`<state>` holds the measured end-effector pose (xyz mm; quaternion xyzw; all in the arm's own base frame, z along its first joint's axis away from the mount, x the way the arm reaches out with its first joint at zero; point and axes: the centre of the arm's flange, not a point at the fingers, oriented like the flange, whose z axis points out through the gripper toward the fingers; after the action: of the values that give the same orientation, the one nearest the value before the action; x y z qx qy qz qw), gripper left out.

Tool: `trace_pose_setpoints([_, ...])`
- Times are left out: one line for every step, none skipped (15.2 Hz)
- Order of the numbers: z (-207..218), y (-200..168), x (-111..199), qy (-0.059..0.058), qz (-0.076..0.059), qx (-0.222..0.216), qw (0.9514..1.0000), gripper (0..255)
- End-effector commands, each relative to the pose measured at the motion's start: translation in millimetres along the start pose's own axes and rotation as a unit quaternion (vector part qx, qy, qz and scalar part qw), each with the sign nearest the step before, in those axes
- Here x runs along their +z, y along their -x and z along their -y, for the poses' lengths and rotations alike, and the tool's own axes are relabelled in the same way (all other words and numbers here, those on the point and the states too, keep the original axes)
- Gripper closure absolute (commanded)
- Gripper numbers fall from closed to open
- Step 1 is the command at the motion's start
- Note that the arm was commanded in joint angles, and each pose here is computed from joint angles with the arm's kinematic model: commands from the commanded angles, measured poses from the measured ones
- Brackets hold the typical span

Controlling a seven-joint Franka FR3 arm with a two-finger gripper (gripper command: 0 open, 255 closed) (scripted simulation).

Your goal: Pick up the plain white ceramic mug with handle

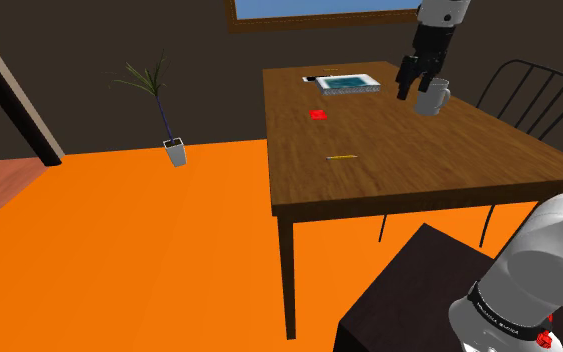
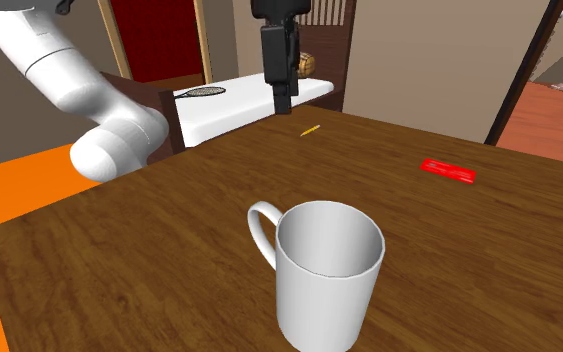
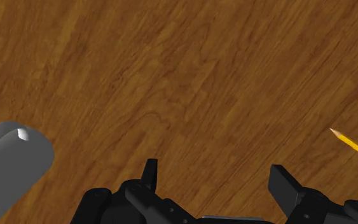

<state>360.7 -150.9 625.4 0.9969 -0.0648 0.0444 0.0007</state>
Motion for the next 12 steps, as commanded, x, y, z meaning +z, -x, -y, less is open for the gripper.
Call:
trace_pose_setpoints([-24,-8,0,0.001,0.003,-0.001,1.0,0])
trace_pose_setpoints([-37,-13,0,0.001,0.005,0.0,1.0,0])
trace_pose_setpoints([-49,-17,1,0.001,0.007,0.0,1.0,0])
trace_pose_setpoints([-62,-22,2,0.001,0.008,0.0,1.0,0])
trace_pose_setpoints([-74,-26,2,0.001,0.01,0.0,0.9999,0])
trace_pose_setpoints([-87,-31,3,0.001,0.012,0.0,0.9999,0])
trace_pose_setpoints([-99,-35,4,0.001,0.014,0.0,0.9999,0])
trace_pose_setpoints([-112,-40,5,0.002,0.015,0.0,0.9999,0])
trace_pose_setpoints([-124,-44,5,0.002,0.017,0.0,0.9999,0])
trace_pose_setpoints([-137,-49,6,0.002,0.019,0.0,0.9998,0])
trace_pose_setpoints([-149,-53,7,0.002,0.02,0.0,0.9998,0])
trace_pose_setpoints([-162,-58,8,0.002,0.022,0.0,0.9998,0])
